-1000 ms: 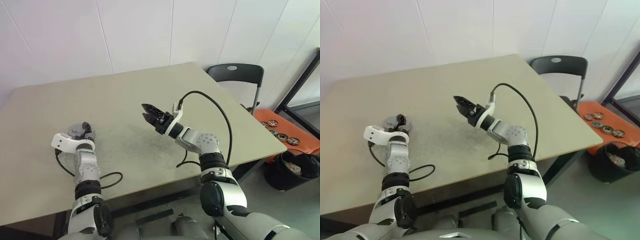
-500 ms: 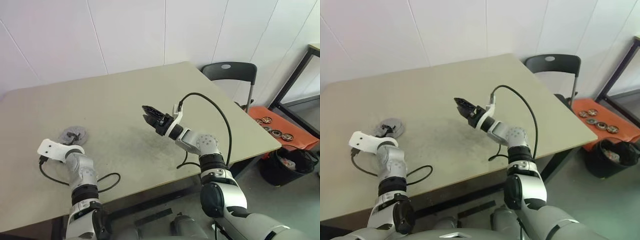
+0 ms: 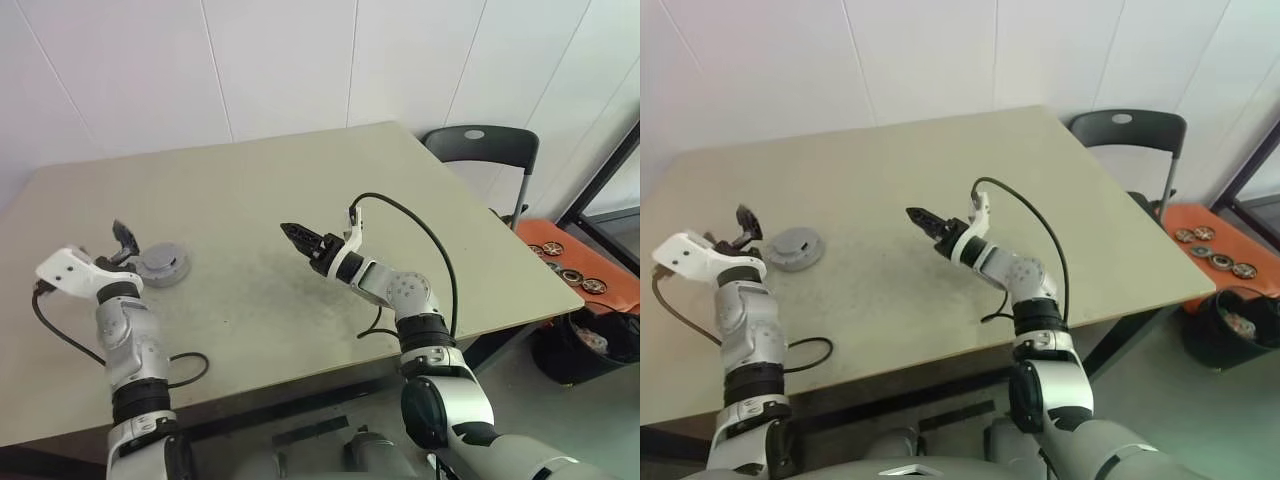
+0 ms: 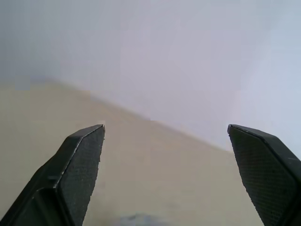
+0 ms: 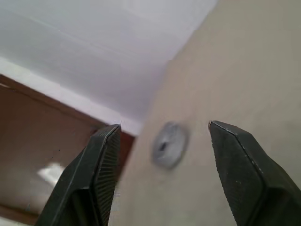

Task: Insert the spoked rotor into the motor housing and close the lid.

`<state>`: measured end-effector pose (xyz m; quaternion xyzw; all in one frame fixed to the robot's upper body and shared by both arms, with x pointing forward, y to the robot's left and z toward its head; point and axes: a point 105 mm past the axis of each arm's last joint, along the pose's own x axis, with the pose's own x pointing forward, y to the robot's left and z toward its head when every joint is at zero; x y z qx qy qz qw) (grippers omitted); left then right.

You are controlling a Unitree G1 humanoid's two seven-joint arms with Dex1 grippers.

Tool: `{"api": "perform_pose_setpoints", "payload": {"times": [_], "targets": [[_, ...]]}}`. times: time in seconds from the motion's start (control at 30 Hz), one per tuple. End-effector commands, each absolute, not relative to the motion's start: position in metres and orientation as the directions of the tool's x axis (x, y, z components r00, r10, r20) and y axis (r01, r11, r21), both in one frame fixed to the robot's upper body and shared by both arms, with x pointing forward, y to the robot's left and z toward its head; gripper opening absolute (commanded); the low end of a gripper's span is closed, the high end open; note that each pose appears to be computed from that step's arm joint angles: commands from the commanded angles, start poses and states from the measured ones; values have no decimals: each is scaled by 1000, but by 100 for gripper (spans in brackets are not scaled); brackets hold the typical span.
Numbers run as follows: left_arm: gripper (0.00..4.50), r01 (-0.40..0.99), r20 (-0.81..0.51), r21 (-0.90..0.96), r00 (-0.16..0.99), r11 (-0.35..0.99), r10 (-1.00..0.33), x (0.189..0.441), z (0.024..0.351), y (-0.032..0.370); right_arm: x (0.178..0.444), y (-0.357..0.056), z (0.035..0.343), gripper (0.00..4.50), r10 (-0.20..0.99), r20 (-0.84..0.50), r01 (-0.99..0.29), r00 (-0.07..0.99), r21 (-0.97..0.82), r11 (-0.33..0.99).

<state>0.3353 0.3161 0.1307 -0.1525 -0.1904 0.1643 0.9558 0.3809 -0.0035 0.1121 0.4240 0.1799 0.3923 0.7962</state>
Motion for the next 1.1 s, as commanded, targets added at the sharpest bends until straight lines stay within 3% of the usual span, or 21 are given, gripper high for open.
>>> {"api": "perform_pose_setpoints", "payload": {"times": [0.03,0.1,0.27,0.37,0.43,0.6,0.73,1.1], "targets": [[447,149,420,-149,904,978,-74,328,155,258,387,-19,129,310,730,57,-617,681,583,529],[447,246,376,-76,905,966,-201,321,147,244,385,-26,130,310,721,62,-654,690,479,585],[450,409,303,-69,878,910,-371,307,131,229,377,-38,120,449,716,58,-710,696,203,674],[450,524,231,-85,837,847,-495,292,116,209,375,-52,103,449,663,16,-660,748,-90,746],[450,558,210,-76,819,826,-534,287,113,201,371,-54,97,449,672,22,-661,740,-155,734],[450,563,218,-107,818,819,-533,283,112,192,357,-48,99,449,817,11,-817,576,-36,576],[450,569,201,-96,814,817,-544,278,108,186,361,-55,112,449,817,55,-817,574,-25,576],[450,602,178,-84,793,794,-583,268,113,174,370,-70,112,449,775,52,-776,630,-15,631]]}}
